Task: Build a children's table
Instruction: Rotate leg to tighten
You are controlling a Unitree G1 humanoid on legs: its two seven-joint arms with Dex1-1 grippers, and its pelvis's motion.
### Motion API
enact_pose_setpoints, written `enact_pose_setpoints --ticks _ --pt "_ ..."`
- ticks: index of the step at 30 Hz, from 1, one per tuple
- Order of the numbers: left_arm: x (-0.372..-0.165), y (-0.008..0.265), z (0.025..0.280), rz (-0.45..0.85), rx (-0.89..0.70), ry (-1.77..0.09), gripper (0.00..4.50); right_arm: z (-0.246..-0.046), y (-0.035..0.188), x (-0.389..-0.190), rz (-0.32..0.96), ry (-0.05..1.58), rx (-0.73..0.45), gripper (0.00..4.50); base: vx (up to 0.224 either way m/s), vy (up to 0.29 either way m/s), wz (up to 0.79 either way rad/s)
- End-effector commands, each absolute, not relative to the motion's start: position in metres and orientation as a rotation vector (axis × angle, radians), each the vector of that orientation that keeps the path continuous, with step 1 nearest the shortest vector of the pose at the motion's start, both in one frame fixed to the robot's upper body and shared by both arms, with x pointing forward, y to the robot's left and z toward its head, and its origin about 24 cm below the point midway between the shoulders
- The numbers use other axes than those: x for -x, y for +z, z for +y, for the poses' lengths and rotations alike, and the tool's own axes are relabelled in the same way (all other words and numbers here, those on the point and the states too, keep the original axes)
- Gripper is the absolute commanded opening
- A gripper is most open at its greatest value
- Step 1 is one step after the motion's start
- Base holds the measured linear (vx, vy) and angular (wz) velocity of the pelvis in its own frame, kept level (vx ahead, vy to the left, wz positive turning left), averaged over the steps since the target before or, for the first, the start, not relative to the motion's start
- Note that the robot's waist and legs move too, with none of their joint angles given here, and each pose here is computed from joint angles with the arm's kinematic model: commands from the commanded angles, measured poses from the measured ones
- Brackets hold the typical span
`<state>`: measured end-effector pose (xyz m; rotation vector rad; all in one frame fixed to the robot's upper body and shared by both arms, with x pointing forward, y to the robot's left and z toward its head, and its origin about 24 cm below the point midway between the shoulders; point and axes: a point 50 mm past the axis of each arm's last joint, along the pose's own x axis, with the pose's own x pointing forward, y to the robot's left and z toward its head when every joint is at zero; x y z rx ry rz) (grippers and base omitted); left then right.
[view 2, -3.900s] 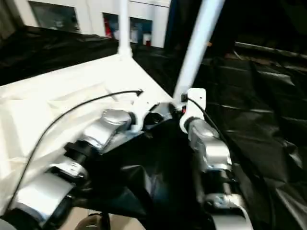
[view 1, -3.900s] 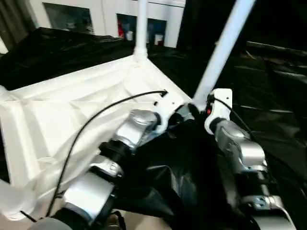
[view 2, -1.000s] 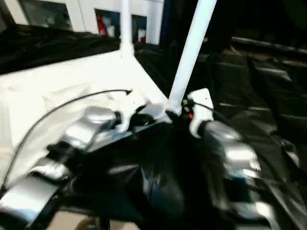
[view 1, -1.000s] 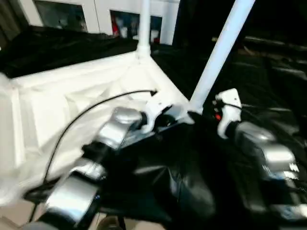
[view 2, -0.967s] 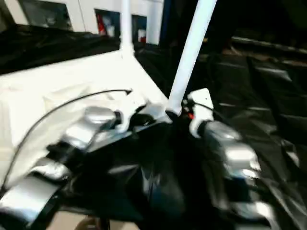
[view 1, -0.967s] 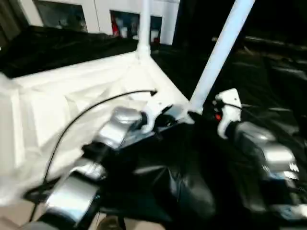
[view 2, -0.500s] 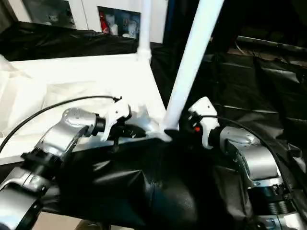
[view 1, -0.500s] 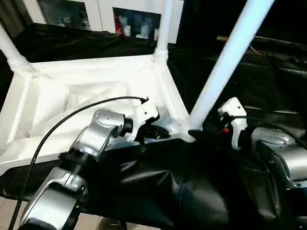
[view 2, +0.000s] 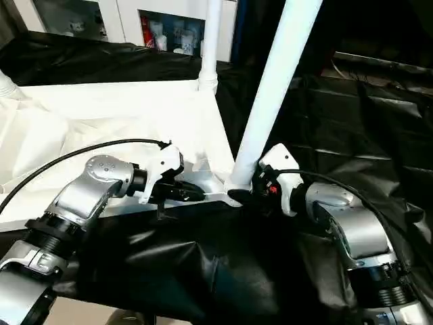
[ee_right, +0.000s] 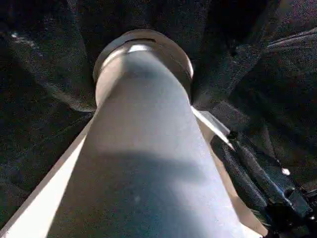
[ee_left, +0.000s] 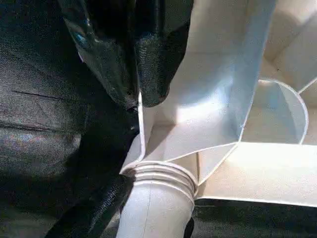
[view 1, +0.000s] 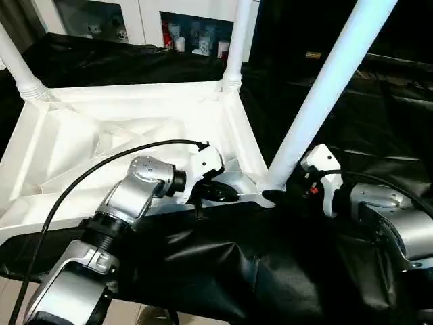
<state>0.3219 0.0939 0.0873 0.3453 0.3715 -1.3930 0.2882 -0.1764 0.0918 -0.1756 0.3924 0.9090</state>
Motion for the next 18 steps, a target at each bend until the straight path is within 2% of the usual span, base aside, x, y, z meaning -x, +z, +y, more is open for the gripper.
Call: enact_pose_setpoints --ticks 1,12,15,16,17,18 --pt "-0.318 0.096 0.084 0.321 -0.35 -1.459 0.0 -0.175 0.088 -0.286 0.41 0.927 0.178 2.83 0.0 0.0 0.0" --pt "-0.317 0.093 0.084 0.336 -0.348 -1.451 0.0 -0.172 0.083 -0.285 0.415 0.92 0.158 2.73 0.0 0.0 0.0" --pt "-0.322 0.09 0.083 0.346 -0.357 -1.382 0.0 -0.172 0.077 -0.29 0.424 0.826 0.132 2.73 0.0 0.0 0.0" --pt "-0.332 0.087 0.079 0.36 -0.358 -1.272 0.0 -0.17 0.07 -0.296 0.437 0.727 0.104 2.73 0.0 0.0 0.0" --pt "-0.346 0.084 0.07 0.372 -0.343 -1.091 0.0 -0.165 0.059 -0.307 0.455 0.54 0.046 2.72 -0.056 -0.01 0.03" --pt "-0.347 0.084 0.069 0.373 -0.341 -1.074 0.0 -0.165 0.057 -0.308 0.457 0.521 0.04 2.72 0.0 0.0 0.0"
